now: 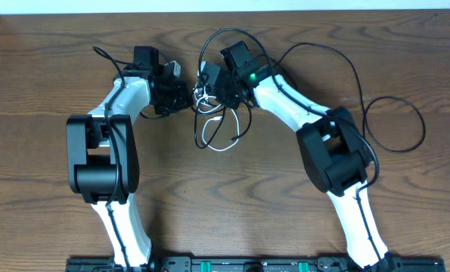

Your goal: Untangle cables

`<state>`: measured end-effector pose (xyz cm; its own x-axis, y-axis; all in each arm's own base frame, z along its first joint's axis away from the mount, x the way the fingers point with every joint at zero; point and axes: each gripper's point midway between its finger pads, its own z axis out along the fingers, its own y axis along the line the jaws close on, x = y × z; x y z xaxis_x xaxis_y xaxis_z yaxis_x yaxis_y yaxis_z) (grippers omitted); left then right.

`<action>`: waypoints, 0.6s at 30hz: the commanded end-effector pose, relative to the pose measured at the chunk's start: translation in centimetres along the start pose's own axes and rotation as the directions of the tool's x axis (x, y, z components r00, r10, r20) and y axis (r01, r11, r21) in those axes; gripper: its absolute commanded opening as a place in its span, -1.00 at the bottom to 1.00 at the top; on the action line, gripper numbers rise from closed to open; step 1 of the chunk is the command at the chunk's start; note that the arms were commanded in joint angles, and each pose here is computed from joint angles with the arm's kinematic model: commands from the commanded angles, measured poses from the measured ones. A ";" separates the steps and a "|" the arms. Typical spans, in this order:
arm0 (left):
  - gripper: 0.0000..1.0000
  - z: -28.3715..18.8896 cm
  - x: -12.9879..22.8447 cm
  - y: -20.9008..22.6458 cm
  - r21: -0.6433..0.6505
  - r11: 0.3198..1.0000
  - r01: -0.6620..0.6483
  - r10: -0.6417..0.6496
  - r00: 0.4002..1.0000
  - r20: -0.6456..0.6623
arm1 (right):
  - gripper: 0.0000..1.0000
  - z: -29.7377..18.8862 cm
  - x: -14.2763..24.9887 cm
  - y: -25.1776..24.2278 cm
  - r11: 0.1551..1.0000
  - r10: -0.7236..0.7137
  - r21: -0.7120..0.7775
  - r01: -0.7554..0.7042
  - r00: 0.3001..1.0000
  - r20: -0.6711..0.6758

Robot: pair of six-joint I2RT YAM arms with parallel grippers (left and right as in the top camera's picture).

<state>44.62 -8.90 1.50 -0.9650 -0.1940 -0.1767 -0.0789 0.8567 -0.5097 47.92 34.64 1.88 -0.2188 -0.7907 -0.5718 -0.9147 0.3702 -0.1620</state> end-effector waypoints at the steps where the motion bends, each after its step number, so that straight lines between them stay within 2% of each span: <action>1: -0.84 0.7 0.7 0.3 0.007 1.000 -0.011 0.011 1.000 -0.028 | -0.46 2.3 1.6 1.1 0.999 -0.043 -0.033 0.042 0.999 -0.021; 4: -0.85 0.7 0.7 0.3 0.007 1.000 -0.010 0.011 1.000 -0.028 | -0.98 2.3 1.6 1.1 0.999 -0.042 -0.033 0.041 0.999 -0.021; 6: -0.85 0.7 0.7 0.3 0.007 1.000 -0.011 0.011 1.000 -0.027 | -0.98 2.2 1.5 1.1 0.999 -0.039 -0.033 0.039 0.999 -0.021; 10: -0.84 0.7 0.6 1.0 -0.034 0.999 -0.011 0.011 1.000 -0.019 | -0.98 1.3 0.9 0.9 0.996 0.084 -0.025 -0.084 0.996 -0.016; 14: -0.84 0.7 0.3 2.2 -0.104 0.995 0.001 -0.001 1.000 -0.003 | -0.98 -1.7 -1.0 0.5 0.988 0.151 -0.015 -0.151 0.989 0.005; 18: -0.85 0.6 0.2 2.6 -0.126 0.992 0.027 -0.026 1.000 0.006 | -0.98 -4.4 -3.0 2.1 0.982 0.156 -0.113 -0.149 0.987 0.048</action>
<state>44.79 -7.80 0.98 -0.9601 -0.2063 -0.1885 -0.1019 0.8865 -0.4513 46.50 34.12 1.75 -0.3458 -0.7619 -0.5477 -0.8936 0.4454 -0.0554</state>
